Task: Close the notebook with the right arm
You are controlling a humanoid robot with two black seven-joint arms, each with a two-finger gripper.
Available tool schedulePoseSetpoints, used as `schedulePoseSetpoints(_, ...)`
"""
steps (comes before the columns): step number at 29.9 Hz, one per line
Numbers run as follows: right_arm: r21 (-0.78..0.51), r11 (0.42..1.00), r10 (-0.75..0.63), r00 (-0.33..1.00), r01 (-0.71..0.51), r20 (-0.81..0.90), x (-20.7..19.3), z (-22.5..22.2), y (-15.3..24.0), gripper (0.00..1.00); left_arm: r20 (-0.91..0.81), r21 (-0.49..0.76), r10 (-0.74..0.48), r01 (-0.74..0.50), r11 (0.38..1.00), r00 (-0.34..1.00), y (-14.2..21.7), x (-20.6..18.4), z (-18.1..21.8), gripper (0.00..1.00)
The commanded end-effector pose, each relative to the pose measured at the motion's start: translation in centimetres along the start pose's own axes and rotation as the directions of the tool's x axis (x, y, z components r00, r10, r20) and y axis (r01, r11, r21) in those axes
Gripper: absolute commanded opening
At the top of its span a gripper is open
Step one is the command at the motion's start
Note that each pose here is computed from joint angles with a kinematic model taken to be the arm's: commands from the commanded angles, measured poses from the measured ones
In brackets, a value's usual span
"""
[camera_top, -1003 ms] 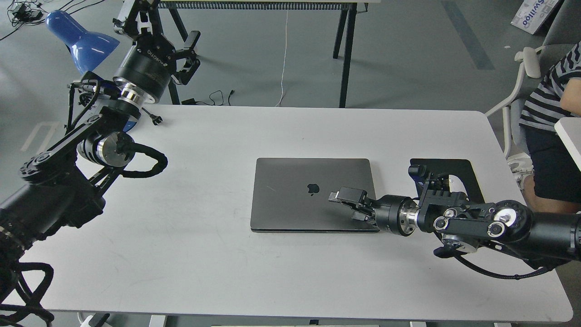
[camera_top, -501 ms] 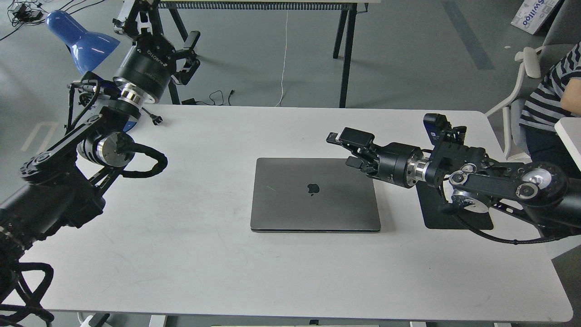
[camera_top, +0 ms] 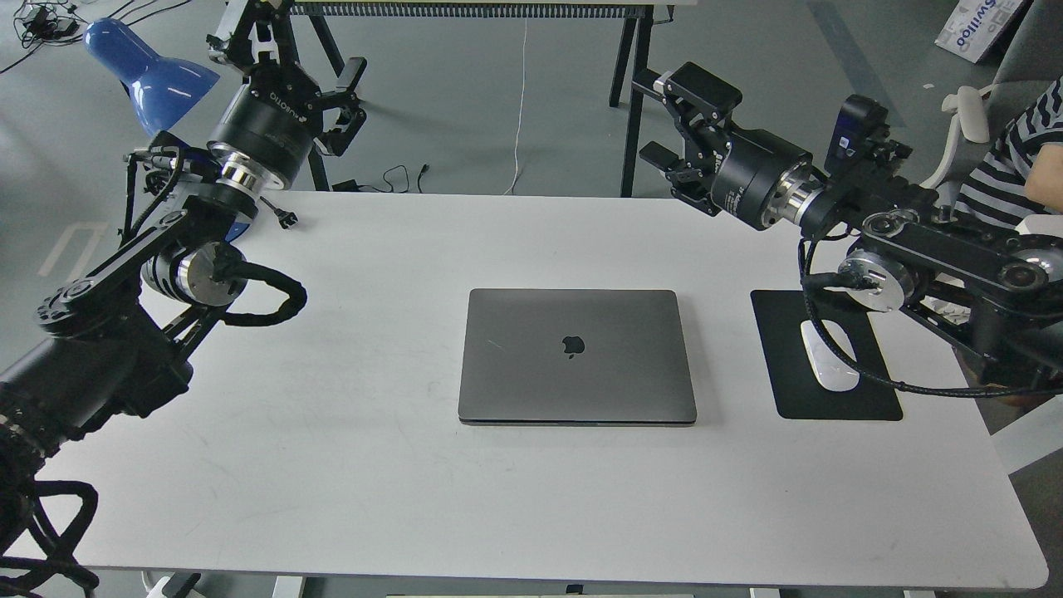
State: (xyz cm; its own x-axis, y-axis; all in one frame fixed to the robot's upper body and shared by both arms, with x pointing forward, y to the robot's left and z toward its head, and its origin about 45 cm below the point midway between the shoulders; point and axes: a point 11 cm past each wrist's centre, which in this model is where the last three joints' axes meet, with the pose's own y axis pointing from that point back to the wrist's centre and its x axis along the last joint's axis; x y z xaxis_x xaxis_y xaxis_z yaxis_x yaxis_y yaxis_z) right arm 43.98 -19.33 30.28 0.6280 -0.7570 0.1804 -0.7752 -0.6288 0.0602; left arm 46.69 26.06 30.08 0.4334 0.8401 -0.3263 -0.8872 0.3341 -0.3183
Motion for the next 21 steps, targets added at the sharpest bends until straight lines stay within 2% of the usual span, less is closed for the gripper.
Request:
schedulePoseSetpoints(1,0.031,0.998,0.060,0.997,-0.061,0.048,1.7,-1.0,-0.1,1.00,0.000,-0.001,-0.001,0.001,1.000,1.000,0.0,0.0,0.0,1.00)
schedulePoseSetpoints(12,0.067,0.969,0.219,0.950,-0.239,0.224,7.0,-1.7,0.7,1.00,0.000,-0.001,-0.001,0.001,1.000,1.000,0.0,0.0,0.0,1.00)
schedulePoseSetpoints(21,0.090,0.954,0.235,0.898,-0.287,0.373,9.4,-0.1,1.7,1.00,0.000,-0.001,-0.001,0.001,1.000,1.000,0.0,0.0,0.0,1.00)
